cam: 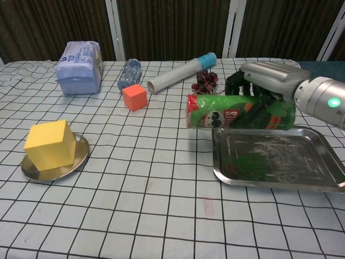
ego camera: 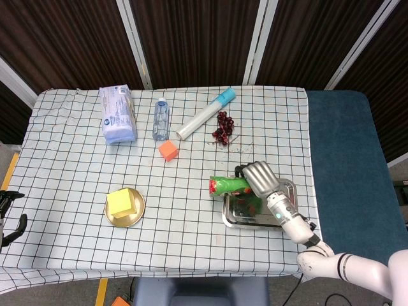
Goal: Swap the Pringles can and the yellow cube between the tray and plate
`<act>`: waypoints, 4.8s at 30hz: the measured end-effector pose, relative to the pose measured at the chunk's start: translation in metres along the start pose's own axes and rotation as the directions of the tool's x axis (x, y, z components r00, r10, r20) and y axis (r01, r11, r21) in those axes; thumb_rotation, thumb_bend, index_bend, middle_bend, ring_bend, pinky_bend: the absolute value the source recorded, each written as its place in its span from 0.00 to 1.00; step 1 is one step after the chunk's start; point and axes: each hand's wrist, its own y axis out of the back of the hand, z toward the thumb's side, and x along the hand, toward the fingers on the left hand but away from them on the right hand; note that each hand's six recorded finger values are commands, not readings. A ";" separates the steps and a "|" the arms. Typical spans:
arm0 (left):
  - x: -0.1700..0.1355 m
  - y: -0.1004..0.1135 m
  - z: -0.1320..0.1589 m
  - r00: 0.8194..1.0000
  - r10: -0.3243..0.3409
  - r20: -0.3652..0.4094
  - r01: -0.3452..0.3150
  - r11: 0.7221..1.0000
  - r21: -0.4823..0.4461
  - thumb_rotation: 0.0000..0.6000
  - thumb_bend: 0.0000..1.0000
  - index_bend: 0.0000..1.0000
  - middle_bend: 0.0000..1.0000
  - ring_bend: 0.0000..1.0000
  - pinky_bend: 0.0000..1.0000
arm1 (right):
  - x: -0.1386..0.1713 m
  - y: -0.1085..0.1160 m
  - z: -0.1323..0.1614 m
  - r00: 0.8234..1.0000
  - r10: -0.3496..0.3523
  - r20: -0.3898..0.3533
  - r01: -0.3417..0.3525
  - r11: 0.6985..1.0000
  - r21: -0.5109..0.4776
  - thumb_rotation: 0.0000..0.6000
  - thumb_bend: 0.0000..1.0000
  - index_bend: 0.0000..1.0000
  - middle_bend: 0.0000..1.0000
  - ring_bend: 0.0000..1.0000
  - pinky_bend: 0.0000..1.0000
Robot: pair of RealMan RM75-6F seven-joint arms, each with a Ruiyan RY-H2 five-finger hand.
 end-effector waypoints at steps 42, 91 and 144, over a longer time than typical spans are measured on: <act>-0.002 0.001 -0.005 0.999 0.033 -0.012 -0.031 0.991 0.133 1.00 0.45 0.32 0.29 0.18 0.22 | -0.147 -0.024 0.115 0.982 -0.017 -0.186 0.029 0.998 0.064 1.00 0.06 0.00 0.00 0.00 0.00; 0.032 -0.071 0.130 0.921 -0.323 0.218 0.315 0.946 0.074 1.00 0.32 0.00 0.00 0.00 0.10 | 0.259 0.064 -0.124 0.908 -0.296 0.296 0.277 0.955 0.105 1.00 0.05 0.00 0.00 0.00 0.00; 0.078 -0.139 0.155 0.920 -0.322 0.224 0.306 0.947 0.102 1.00 0.39 0.48 0.57 0.53 0.48 | 0.261 0.056 -0.114 0.942 -0.246 0.227 0.238 0.969 0.062 1.00 0.05 0.05 0.00 0.00 0.00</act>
